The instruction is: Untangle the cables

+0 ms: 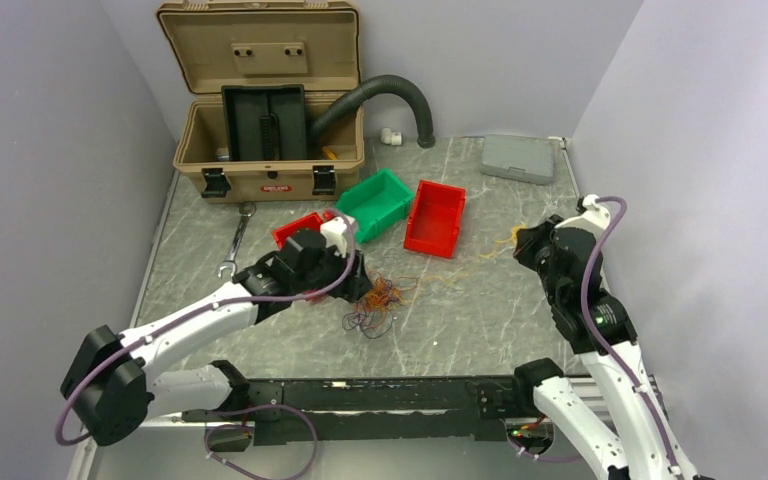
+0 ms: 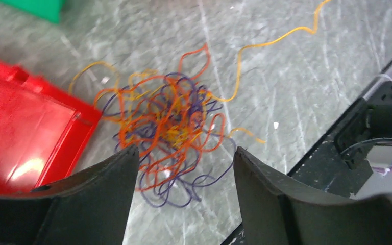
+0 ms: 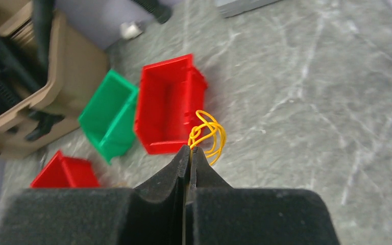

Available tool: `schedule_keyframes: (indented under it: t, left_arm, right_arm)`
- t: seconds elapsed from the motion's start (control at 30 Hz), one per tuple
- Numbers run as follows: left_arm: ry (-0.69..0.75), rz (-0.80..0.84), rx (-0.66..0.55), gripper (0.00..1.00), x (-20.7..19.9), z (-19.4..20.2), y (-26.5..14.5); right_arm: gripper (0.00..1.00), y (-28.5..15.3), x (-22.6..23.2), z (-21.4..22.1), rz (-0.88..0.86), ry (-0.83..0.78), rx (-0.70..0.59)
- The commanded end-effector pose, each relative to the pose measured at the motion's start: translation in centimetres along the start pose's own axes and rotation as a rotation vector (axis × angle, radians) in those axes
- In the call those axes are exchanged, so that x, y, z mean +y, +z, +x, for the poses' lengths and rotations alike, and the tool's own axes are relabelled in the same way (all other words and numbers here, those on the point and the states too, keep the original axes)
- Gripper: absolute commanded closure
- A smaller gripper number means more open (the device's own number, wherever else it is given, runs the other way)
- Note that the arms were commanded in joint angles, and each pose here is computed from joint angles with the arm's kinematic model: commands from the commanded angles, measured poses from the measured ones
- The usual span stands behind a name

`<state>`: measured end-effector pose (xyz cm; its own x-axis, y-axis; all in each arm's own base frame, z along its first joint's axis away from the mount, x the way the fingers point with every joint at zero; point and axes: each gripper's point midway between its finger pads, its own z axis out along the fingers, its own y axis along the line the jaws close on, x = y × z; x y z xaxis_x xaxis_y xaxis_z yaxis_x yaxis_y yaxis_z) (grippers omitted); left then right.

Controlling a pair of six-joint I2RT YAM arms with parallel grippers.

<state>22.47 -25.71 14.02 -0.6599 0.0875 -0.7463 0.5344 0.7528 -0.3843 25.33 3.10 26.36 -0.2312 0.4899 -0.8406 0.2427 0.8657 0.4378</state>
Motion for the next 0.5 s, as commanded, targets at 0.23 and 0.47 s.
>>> schedule_keyframes:
  t: [0.23, 0.47]
  left_arm:
    - [0.226, 0.366, -0.227, 0.00, -10.7, -9.7, 1.2]
    - [0.233, 0.529, -0.193, 0.02, -13.6, -9.9, 5.1]
  right_arm:
    - [1.00, -4.1, 9.3, -6.1, -0.395, 0.008, -0.030]
    - [1.00, -4.5, 11.0, -6.9, -0.447, 0.032, -0.007]
